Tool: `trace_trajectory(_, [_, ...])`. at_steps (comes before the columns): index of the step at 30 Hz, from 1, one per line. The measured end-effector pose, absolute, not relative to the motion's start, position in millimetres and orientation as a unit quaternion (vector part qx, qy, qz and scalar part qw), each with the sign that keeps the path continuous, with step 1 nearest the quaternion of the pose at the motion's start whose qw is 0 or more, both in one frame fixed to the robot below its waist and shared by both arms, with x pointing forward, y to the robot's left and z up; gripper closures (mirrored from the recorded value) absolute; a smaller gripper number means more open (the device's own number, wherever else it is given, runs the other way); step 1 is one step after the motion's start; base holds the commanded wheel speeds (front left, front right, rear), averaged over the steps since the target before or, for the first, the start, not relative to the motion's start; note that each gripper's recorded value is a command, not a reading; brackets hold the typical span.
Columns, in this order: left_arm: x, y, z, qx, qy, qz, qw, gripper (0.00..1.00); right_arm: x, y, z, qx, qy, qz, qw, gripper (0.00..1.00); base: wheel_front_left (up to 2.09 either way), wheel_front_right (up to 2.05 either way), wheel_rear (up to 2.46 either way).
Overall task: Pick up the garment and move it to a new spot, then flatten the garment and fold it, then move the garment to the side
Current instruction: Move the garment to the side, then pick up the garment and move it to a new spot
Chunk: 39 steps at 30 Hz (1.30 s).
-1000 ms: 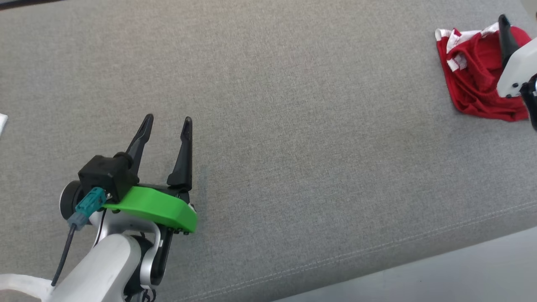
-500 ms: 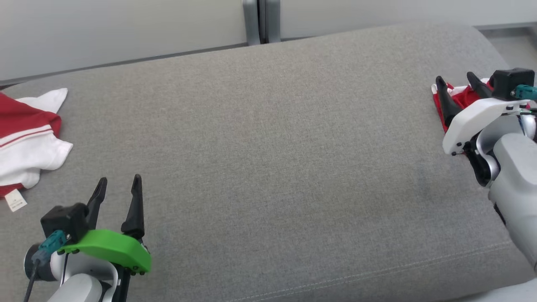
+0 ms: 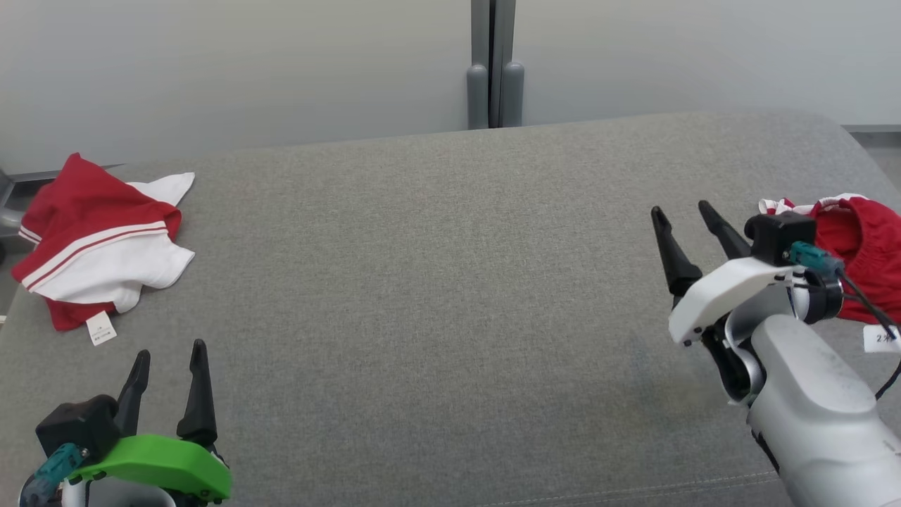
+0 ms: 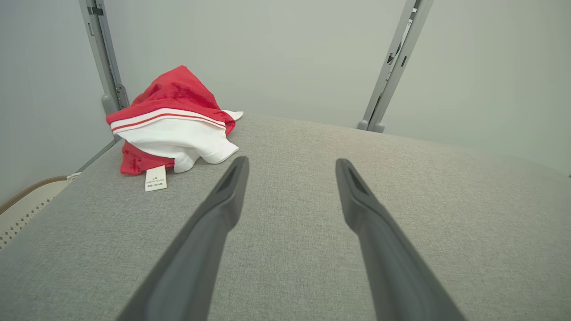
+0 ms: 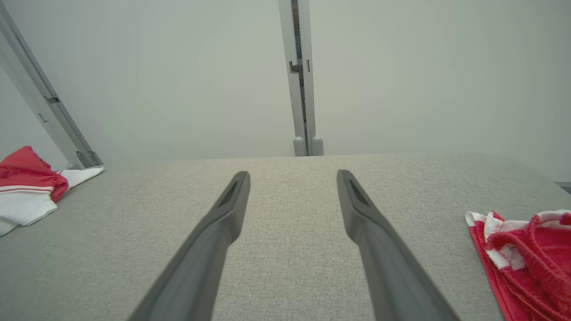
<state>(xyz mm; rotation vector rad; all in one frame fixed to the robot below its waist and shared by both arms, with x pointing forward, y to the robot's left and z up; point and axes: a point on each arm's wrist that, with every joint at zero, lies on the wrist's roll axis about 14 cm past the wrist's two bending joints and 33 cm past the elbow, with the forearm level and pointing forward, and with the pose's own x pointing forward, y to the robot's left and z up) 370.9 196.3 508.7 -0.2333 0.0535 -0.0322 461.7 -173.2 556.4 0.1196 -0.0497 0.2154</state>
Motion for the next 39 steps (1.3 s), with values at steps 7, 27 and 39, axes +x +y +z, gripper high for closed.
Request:
trace_trajectory(7, [352,215,507,-0.125,0.021,0.015,0.992,0.0,439,-147,551,0.082,-0.044,0.12,0.988,0.0,0.0,0.0,0.0])
trace_trajectory(27, [329,201,502,-0.143,0.019,0.008,0.99,0.0,372,-126,540,0.104,-0.015,0.114,0.988,0.0,0.0,0.0,0.0])
trace_trajectory(39, [327,200,497,-0.129,0.027,0.001,0.991,0.0,365,-121,539,0.108,-0.013,0.122,0.987,0.0,0.0,0.0,0.0])
